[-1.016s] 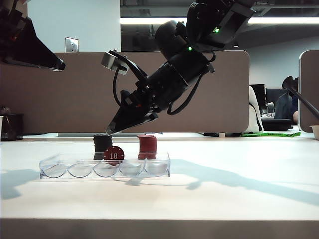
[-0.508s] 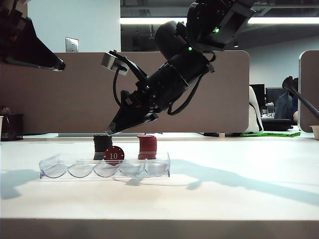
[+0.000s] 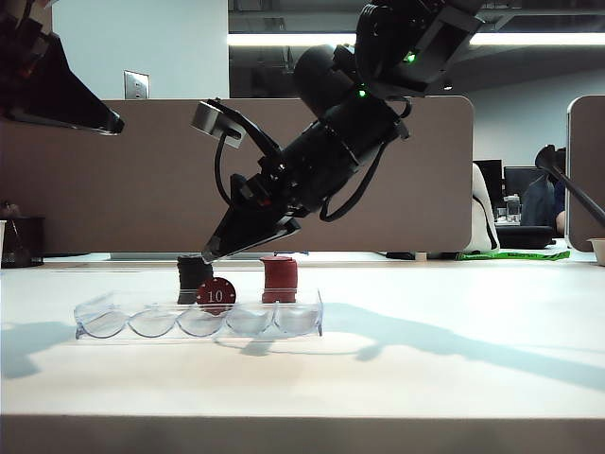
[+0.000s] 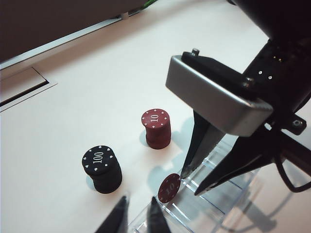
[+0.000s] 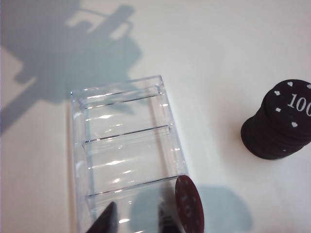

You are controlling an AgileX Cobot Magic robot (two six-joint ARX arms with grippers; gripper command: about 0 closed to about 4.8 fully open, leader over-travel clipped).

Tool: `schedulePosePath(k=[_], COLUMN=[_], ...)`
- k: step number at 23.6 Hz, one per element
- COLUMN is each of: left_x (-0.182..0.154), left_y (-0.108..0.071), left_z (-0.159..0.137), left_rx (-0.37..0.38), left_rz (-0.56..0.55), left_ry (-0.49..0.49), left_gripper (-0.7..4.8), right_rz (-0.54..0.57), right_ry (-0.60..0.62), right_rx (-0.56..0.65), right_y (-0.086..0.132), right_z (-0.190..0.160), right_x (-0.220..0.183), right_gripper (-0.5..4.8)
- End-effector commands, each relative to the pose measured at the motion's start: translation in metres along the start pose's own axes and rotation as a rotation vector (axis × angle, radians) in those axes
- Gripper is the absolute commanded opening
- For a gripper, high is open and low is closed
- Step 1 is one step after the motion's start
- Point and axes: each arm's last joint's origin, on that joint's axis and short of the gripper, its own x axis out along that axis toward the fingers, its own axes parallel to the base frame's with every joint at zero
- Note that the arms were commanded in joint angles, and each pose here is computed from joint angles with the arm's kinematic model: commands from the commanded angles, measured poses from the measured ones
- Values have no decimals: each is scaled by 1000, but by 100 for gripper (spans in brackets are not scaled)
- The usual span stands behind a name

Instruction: Pick up the chip in the box and place it on the pile of chips with the same color.

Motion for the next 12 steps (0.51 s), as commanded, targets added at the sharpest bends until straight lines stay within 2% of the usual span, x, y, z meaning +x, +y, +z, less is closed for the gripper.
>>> schedulePosePath(k=[1, 12], left_x=[0, 0], left_y=[1, 1], left_z=[3, 3], left_rx=[12, 12], left_rz=[0, -1], left_ry=[-13, -13], left_gripper=[58, 58], right_rz=[5, -19], right_ry=[-17, -40], right_rx=[-11, -32], right_y=[0, -2], right_z=[3, 6], right_x=[-1, -2], right_gripper=[112, 118])
